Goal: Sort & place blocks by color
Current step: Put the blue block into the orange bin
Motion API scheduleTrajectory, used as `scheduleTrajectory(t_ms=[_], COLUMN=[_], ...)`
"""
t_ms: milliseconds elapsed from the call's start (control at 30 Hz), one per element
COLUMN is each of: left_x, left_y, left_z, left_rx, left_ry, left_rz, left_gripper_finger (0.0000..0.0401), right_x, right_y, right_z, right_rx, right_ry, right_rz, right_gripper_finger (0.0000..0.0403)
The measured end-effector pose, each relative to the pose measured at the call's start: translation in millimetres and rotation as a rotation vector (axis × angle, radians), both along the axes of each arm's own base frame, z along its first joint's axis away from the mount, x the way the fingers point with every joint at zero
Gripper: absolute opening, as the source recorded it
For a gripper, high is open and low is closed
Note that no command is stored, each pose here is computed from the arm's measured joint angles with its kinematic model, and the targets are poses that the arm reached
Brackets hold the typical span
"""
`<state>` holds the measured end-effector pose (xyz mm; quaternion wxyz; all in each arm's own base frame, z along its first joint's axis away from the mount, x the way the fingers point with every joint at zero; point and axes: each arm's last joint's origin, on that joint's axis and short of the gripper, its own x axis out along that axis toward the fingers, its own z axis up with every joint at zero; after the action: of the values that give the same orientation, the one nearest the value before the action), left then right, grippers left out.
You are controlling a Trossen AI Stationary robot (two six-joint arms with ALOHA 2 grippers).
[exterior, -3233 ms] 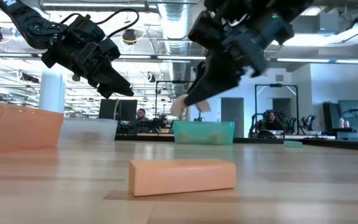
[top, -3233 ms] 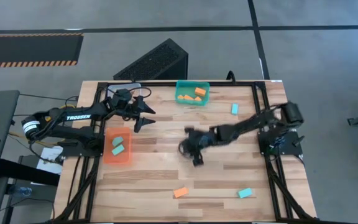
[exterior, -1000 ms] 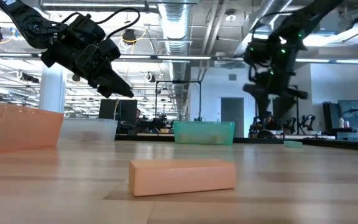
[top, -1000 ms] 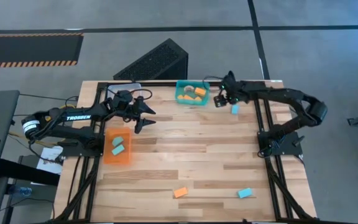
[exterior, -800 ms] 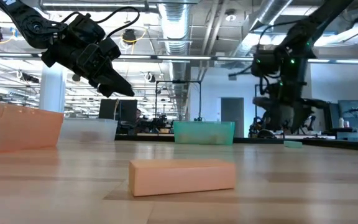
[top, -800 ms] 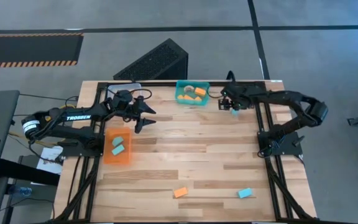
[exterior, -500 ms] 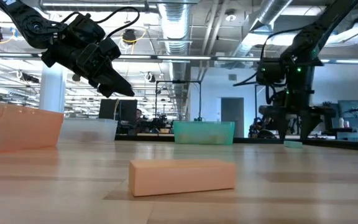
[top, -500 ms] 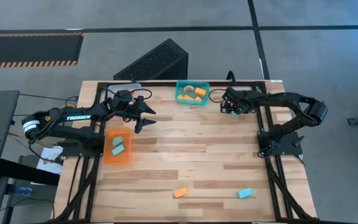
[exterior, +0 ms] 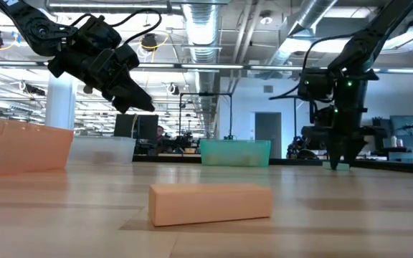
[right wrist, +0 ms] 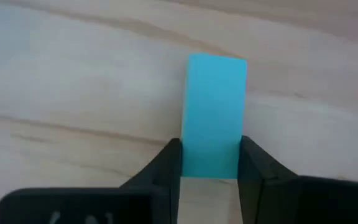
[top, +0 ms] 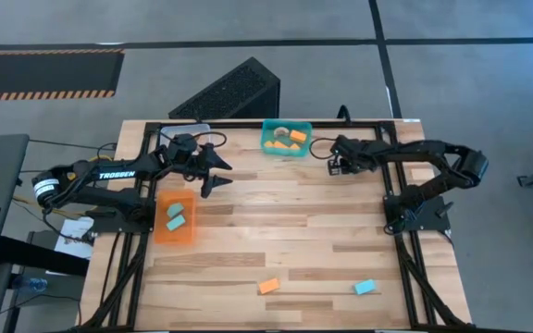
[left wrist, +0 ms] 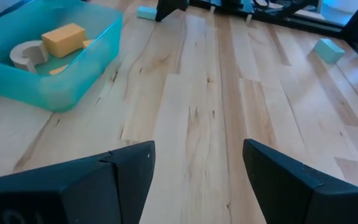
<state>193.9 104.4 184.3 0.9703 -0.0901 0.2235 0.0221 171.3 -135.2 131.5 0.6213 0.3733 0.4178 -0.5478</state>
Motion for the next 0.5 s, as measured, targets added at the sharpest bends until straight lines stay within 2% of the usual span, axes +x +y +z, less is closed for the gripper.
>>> scheduleTrajectory(t_ms=[100, 200, 367, 500], left_x=[0, 1, 9, 19], left_y=[0, 0, -10, -16], left_z=[0, -2, -10, -18], left_rx=[-0.067, -0.211, -0.396, -0.586], left_ry=[0.000, 0.005, -0.016, -0.084], left_rz=[0.036, 0.087, 0.023, 0.040], left_gripper_finger=[0.0229, 0.0229, 0.0229, 0.0229], right_x=[7, 21, 52, 75], right_y=[4, 15, 48, 85], right_z=[2, 7, 17, 25], right_rx=[-0.033, -0.107, -0.307, -0.473], right_ry=[-0.013, -0.036, -0.078, -0.161], right_rz=[0.106, 0.226, 0.457, 0.612], right_gripper_finger=[0.0103, 0.0103, 0.0103, 0.0103])
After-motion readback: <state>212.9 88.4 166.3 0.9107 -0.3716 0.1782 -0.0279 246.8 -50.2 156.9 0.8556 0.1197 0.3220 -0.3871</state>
